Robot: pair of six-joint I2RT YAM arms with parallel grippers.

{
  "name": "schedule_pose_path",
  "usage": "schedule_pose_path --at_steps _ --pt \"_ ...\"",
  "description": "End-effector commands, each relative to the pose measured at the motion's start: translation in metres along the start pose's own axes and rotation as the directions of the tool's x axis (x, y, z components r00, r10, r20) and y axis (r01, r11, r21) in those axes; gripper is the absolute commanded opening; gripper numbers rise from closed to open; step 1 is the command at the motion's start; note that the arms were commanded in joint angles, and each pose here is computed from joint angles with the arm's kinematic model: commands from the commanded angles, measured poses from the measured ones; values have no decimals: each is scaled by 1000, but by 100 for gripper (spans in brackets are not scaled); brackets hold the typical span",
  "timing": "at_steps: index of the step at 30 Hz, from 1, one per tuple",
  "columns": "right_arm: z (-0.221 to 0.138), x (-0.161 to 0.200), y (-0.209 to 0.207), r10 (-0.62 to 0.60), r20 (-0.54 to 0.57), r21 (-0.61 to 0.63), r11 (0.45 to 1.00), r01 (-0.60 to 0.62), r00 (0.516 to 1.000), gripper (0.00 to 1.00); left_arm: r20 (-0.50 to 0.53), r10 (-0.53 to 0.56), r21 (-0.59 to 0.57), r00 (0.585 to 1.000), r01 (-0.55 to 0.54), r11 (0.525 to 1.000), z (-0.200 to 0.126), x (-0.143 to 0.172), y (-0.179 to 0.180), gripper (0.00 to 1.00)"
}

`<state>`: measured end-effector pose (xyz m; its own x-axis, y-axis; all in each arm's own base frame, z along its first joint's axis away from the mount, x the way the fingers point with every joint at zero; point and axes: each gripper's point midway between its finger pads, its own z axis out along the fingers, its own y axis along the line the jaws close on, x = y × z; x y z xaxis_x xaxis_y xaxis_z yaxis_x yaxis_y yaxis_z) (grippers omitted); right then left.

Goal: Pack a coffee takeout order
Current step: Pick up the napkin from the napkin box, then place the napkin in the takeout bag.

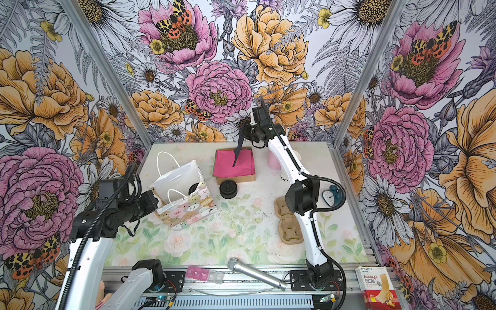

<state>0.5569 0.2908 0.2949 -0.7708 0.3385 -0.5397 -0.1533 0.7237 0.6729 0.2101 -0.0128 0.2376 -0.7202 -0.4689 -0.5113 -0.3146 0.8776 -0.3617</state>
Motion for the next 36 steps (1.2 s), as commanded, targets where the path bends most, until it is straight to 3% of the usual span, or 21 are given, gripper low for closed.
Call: schedule_pose_path --at_steps 1,8,20,26,36 --pt "-54 -24 65 -69 94 -143 986 82 993 0 -47 -12 -18 999 11 1000 4 11 6 0" --pt "-109 -27 129 -147 172 -263 946 190 974 0 -41 -11 -11 999 10 1000 3 10 5 0" --pt "-190 5 221 -246 274 -387 856 341 930 0 -42 6 -2 999 -6 1000 2 6 1 0" --pt "-213 31 258 -241 292 -435 828 353 926 0 -43 13 5 999 -12 1000 2 4 -1 0" --pt "-220 85 303 -215 221 -523 797 302 951 0 -39 15 18 999 -14 1000 2 1 -4 0"
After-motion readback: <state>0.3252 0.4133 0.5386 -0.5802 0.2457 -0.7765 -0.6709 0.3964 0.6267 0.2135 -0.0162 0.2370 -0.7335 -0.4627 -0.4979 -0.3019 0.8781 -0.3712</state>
